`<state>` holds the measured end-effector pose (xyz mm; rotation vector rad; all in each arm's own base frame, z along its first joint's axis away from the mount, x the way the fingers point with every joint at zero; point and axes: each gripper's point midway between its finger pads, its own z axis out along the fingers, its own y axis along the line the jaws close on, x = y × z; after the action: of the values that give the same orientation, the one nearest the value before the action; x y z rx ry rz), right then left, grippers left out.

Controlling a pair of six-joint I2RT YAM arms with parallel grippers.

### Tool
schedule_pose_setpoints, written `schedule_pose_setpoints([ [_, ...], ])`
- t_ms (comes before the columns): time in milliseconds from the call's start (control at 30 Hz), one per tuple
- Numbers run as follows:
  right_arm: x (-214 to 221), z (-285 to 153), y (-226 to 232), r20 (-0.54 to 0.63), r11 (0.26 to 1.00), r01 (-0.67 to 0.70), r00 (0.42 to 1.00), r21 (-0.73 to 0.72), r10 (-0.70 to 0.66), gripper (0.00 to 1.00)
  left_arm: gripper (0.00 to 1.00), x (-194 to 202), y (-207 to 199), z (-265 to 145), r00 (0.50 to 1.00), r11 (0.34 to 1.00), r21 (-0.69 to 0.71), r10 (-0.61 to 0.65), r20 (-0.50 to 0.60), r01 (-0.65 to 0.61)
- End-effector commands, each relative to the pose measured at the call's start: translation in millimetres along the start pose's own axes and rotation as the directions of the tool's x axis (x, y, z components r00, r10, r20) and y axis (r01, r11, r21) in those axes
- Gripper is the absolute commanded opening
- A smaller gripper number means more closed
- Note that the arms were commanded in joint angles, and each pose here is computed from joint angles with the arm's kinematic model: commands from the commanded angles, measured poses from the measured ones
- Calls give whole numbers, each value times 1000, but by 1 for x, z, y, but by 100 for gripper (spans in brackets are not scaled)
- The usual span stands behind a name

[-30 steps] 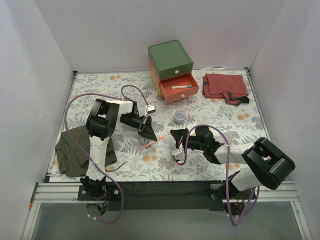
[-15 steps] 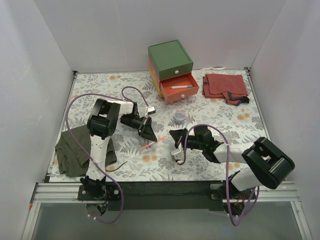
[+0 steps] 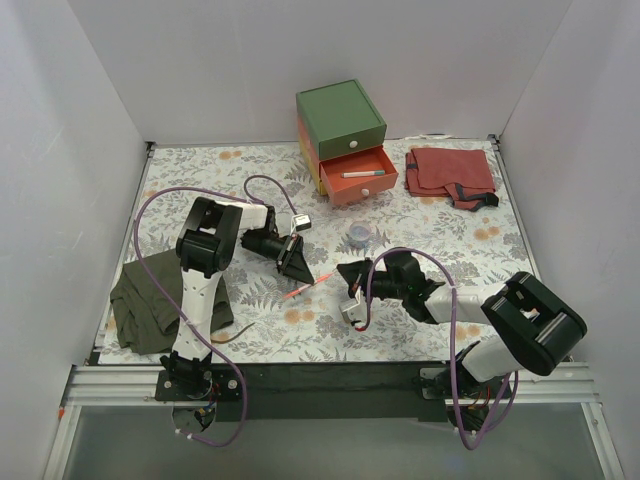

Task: Sort the stationery into containers
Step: Close the pen cap on the pen.

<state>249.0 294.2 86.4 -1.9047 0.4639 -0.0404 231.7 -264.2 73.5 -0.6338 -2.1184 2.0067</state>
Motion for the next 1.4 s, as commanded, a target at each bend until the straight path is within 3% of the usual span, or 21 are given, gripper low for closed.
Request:
schedule_pose_setpoints([
  [0, -6, 7, -12, 39, 1000, 25, 999, 14, -26, 1, 0, -21, -23, -1, 996, 996, 83, 4, 93, -12],
  [467, -12, 12, -11, 70, 1000, 28, 997, -3, -28, 1, 0, -24, -18, -1, 995, 996, 85, -8, 95, 0],
  [867, -10, 20, -11, 48, 999, -32, 998, -13, 33, 1, 0, -51, -13, 1, 993, 993, 112, 11, 115, -24],
  [1367, -9, 32, -5, 40, 993, -101, 994, -60, 104, 1, 0, -51, -15, 10, 995, 992, 121, 23, 95, -34],
])
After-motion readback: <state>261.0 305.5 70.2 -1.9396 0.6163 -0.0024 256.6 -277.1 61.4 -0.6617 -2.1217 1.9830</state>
